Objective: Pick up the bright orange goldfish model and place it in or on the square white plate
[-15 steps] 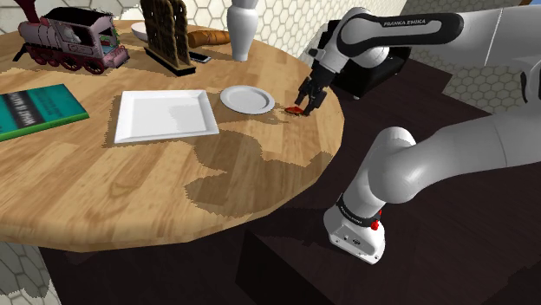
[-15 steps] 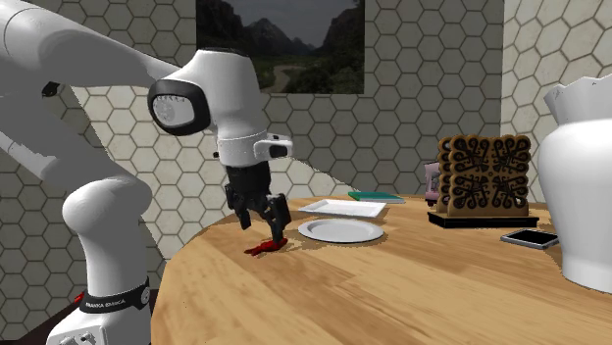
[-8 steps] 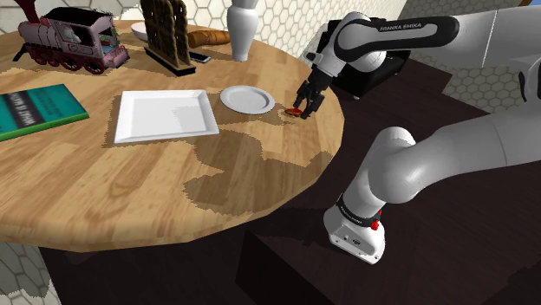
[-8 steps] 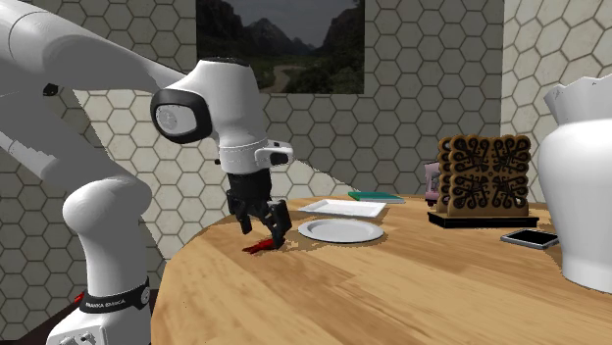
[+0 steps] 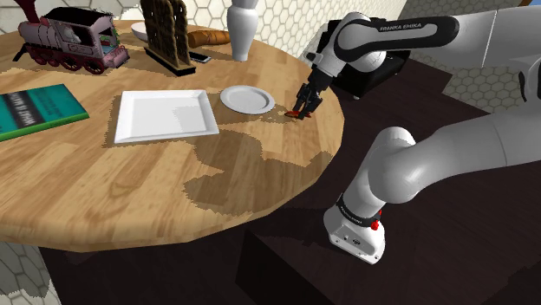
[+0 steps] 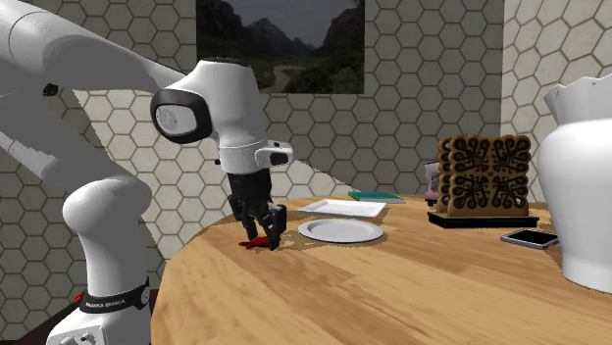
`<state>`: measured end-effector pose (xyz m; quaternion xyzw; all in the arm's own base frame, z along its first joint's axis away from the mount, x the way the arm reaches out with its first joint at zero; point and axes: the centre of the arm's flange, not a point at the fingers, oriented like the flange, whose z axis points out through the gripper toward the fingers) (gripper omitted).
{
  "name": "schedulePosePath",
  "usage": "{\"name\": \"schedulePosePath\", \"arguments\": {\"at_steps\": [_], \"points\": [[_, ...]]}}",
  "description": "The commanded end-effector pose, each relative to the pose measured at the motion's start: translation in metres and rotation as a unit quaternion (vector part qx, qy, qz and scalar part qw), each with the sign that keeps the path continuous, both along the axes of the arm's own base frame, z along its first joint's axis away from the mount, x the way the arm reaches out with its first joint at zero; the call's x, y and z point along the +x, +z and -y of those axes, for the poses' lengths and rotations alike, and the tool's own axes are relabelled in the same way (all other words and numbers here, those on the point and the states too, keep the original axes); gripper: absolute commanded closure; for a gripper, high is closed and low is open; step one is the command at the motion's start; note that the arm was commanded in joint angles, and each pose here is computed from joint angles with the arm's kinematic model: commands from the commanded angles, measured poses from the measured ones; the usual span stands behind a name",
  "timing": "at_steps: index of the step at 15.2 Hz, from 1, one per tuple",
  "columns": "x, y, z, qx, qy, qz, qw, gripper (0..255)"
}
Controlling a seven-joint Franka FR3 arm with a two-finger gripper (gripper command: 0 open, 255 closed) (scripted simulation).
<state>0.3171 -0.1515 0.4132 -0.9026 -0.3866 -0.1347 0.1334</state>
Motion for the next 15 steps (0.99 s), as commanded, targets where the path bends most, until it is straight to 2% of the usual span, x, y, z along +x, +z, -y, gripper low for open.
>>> {"name": "schedulePosePath", "arguments": {"at_steps": [1,5,15], "points": [[0.000,0.000,0.000,0.000,0.000,0.000,1.0000,255],[0.000,0.000,0.000,0.000,0.000,0.000,1.0000,255],[0.000,0.053,0.000,0.000,0.000,0.000,1.0000,255]]}}
